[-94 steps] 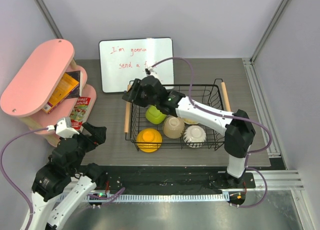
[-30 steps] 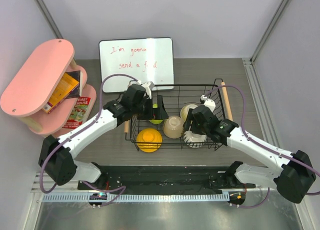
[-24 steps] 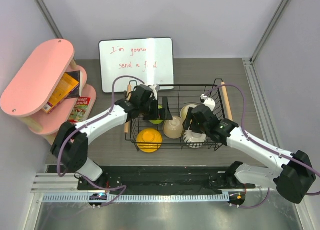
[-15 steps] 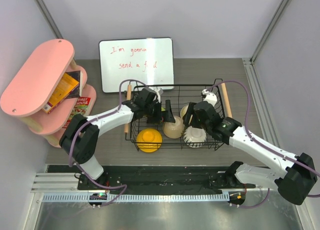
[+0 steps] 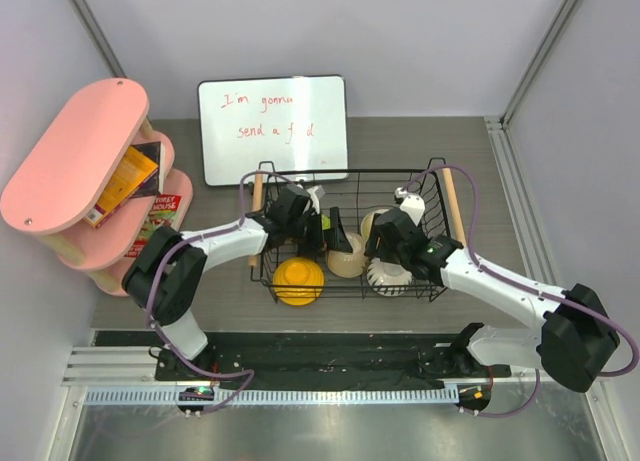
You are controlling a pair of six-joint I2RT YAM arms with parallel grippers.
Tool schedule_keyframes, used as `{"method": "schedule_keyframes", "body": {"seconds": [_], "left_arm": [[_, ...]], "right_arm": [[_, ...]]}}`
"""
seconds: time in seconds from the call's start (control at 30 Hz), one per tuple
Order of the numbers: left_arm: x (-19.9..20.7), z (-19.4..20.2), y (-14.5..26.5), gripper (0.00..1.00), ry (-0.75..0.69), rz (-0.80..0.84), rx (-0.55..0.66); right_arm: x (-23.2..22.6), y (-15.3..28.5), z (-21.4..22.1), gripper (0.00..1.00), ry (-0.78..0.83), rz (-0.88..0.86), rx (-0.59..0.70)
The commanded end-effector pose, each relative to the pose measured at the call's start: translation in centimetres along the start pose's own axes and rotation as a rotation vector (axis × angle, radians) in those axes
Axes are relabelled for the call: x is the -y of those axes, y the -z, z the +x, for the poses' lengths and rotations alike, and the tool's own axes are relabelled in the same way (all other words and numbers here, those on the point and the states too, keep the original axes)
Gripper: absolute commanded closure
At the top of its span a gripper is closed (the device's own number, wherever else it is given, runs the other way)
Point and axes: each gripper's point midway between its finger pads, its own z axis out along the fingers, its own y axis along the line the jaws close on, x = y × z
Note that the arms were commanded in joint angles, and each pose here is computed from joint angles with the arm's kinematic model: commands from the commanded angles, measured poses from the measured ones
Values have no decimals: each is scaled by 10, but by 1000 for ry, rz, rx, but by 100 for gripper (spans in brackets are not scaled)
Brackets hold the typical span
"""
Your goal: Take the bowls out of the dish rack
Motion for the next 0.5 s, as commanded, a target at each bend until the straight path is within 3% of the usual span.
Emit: {"method": "schedule_keyframes", "body": {"seconds": [0.0, 0.47], "left_arm": [[10, -4, -7, 0, 38, 110, 8], [2, 13, -26, 0, 126, 206, -56]], "right_arm": [[-4, -5, -14, 33, -46, -1, 67], [-6, -19, 4, 37, -25, -2, 8]]}}
